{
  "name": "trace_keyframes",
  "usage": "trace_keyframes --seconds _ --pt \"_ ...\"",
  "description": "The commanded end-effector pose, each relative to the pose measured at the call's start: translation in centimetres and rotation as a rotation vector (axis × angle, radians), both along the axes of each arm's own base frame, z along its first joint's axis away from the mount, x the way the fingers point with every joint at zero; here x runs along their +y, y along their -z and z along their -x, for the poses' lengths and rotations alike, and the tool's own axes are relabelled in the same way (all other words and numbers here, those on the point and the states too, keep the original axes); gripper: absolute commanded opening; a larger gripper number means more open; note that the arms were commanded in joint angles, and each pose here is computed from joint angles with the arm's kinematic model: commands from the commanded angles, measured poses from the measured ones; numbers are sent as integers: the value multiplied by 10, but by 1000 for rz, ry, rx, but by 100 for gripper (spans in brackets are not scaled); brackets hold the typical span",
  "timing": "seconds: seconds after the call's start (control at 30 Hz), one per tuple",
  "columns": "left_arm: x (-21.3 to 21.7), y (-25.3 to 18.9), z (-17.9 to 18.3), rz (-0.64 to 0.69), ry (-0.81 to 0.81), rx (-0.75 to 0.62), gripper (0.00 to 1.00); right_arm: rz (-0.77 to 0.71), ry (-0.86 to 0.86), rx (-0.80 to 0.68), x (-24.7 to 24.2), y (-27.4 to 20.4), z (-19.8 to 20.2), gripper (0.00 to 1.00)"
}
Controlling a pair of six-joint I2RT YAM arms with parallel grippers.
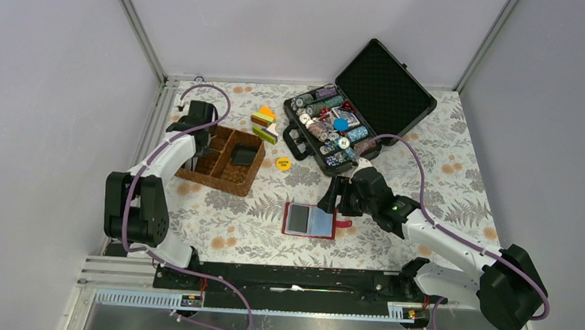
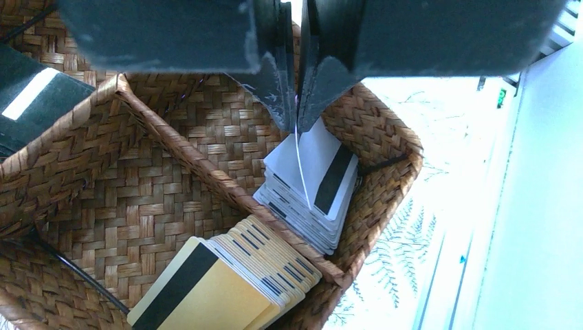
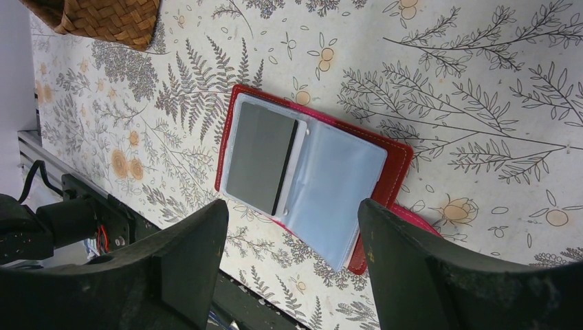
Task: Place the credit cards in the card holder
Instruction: Pick up the credit card from the storage box.
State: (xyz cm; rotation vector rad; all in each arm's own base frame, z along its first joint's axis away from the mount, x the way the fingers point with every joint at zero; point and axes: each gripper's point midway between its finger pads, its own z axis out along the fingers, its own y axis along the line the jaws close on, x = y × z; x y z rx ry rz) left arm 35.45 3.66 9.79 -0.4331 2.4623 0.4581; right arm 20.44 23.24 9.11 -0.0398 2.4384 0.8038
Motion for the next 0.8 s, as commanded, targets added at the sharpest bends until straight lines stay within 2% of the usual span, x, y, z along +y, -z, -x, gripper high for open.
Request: trace_keyframes --seconds 0.0,0.17,0.43,0.67,0.77 --pt "3 -27 -4 -11 -20 -87 4 -38 10 -25 2 -10 -5 76" --pt "5 -43 4 -14 -34 -104 2 -42 1 -23 3 -11 -3 76" --pt "12 -102 33 -39 -21 -212 0 -31 -18 -71 1 -27 -6 78" --pt "-22 -152 44 114 100 -357 0 -20 -48 -156 -2 -57 -9 85" --pt "-64 -167 49 210 263 -385 0 -42 -68 -195 0 -75 -9 87"
